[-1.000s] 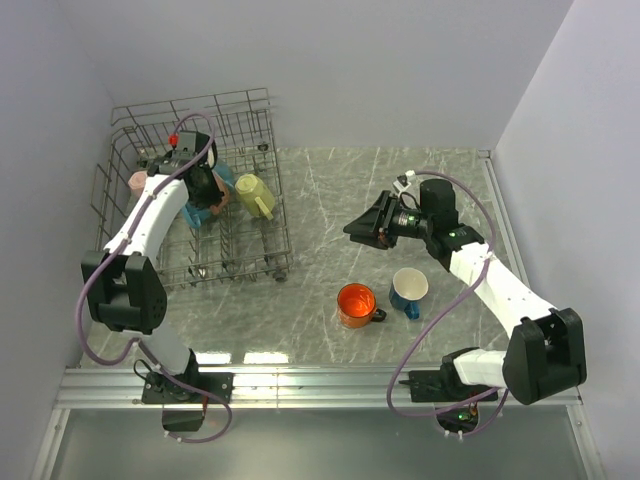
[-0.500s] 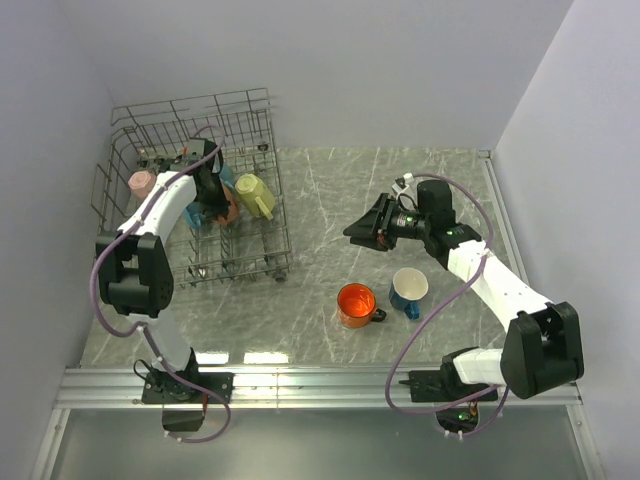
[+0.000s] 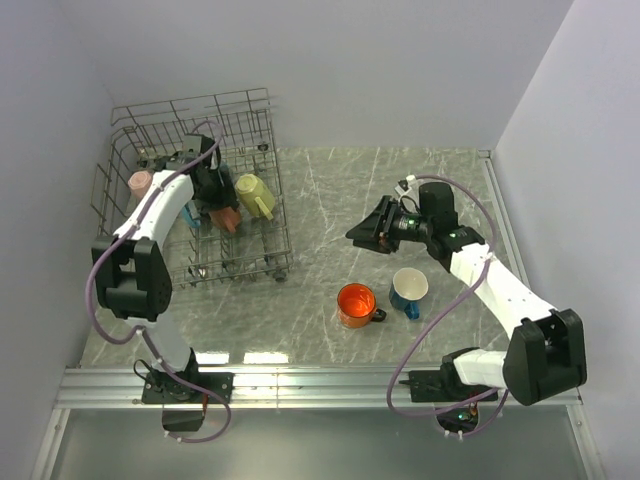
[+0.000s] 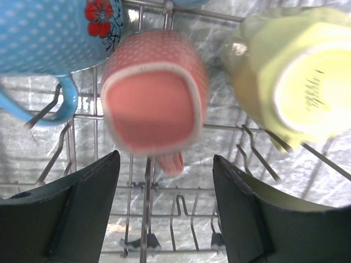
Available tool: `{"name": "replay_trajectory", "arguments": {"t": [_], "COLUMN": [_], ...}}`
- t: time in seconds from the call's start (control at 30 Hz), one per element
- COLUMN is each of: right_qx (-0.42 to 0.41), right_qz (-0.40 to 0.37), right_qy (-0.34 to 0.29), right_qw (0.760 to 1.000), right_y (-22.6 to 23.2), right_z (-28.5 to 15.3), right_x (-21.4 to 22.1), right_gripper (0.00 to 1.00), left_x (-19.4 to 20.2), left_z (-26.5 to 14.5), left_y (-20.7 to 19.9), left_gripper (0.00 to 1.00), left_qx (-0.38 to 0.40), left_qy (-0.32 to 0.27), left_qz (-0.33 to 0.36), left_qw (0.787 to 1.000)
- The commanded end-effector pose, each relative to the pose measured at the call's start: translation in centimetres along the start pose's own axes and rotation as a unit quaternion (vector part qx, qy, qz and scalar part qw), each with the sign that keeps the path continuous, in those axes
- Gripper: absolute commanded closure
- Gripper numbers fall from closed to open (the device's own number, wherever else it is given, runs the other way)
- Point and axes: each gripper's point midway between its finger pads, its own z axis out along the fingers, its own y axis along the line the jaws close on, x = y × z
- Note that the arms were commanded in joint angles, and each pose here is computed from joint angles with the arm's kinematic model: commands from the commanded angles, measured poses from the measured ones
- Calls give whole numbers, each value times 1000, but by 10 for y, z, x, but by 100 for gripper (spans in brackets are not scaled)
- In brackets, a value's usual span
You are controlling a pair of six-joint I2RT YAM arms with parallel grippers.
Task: Load the cups into the dish rack
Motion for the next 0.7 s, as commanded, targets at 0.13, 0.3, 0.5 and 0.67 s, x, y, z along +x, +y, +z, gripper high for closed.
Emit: {"name": "replay_trajectory", "arguments": {"t": [0.13, 0.3, 0.5, 0.67], "right_qx": [27, 134, 227, 308], "right_qz": [-31, -82, -134, -177], "right_qy": [-27, -27, 20, 36], "right_qw": [999, 987, 964, 934], "right_y": [-3, -27, -48, -59], "right_z": [-13, -21, -23, -25], "right_x": [-1, 3, 34, 42], "right_gripper": [52, 52, 52, 50], "left_x": [-16, -9, 24, 54], "left_z": [-77, -116, -166, -181], "left_y": [-11, -12, 4, 17], "left_gripper": [25, 25, 26, 26], "left_qx": [55, 80, 105, 120], "left_qy": [-77, -107, -147, -162], "left_qz": [-17, -27, -54, -83], "left_qw": [995, 991, 982, 976]}}
